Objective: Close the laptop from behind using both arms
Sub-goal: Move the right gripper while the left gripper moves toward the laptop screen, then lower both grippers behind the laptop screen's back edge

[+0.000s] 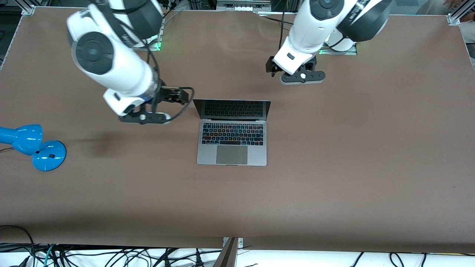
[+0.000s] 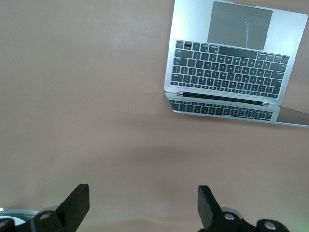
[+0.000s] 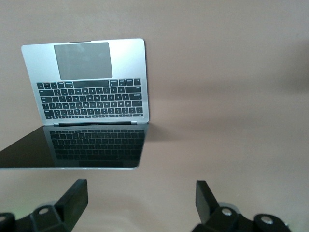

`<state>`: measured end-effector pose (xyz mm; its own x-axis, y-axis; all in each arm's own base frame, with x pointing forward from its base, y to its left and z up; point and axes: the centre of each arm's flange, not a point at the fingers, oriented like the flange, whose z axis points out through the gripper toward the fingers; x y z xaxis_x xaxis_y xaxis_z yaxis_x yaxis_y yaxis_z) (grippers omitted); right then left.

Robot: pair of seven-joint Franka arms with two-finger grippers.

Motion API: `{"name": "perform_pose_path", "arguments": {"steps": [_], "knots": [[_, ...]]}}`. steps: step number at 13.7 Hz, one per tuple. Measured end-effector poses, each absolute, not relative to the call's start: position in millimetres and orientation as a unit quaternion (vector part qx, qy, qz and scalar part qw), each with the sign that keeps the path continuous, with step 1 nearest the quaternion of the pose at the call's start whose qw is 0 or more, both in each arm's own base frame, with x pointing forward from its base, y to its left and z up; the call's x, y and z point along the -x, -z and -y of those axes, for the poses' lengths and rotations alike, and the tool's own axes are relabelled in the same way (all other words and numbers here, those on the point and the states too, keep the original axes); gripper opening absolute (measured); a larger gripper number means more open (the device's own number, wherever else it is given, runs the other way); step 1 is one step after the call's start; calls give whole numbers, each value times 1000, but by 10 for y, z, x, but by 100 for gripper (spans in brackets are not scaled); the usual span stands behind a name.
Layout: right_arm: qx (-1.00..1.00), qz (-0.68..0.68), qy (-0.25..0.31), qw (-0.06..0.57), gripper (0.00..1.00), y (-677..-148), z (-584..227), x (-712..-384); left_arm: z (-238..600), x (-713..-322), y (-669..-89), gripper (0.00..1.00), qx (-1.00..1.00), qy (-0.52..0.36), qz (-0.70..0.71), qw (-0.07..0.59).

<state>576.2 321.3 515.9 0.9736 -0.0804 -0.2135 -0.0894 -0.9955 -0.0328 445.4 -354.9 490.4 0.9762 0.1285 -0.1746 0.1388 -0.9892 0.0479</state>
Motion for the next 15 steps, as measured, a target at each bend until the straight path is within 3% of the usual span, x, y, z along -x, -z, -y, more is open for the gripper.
{"name": "perform_pose_path", "arguments": {"steps": [1,2,3,4,5,6,7,9,12,15], "knots": [[992,-50,-112,17,89,-5090,-3295,-5737,3604,-4438,-4860,97,-993,86,-72,32],[992,-53,-117,14,89,-5022,-3377,-5711,3656,-4433,-4801,96,-993,86,-76,35],[991,-52,-123,13,81,-4955,-3462,-5681,3712,-4434,-4735,88,-992,84,-82,39],[990,-51,-132,17,68,-4899,-3551,-5642,3770,-4435,-4651,78,-992,84,-87,44],[988,-57,-144,23,58,-4845,-3634,-5604,3827,-4425,-4562,78,-991,86,-90,48],[985,-64,-155,28,50,-4796,-3701,-5575,3874,-4421,-4476,70,-990,89,-93,50],[984,-69,-163,31,50,-4752,-3765,-5545,3905,-4430,-4411,60,-990,92,-94,53],[981,-71,-176,31,35,-4661,-3900,-5475,3932,-4458,-4333,38,-989,94,-101,57],[979,-68,-191,23,33,-4485,-4075,-5384,3938,-4486,-4225,5,-988,102,-104,56],[977,-62,-205,14,22,-4290,-4206,-5315,3928,-4539,-4101,1,-986,110,-108,58]]}}
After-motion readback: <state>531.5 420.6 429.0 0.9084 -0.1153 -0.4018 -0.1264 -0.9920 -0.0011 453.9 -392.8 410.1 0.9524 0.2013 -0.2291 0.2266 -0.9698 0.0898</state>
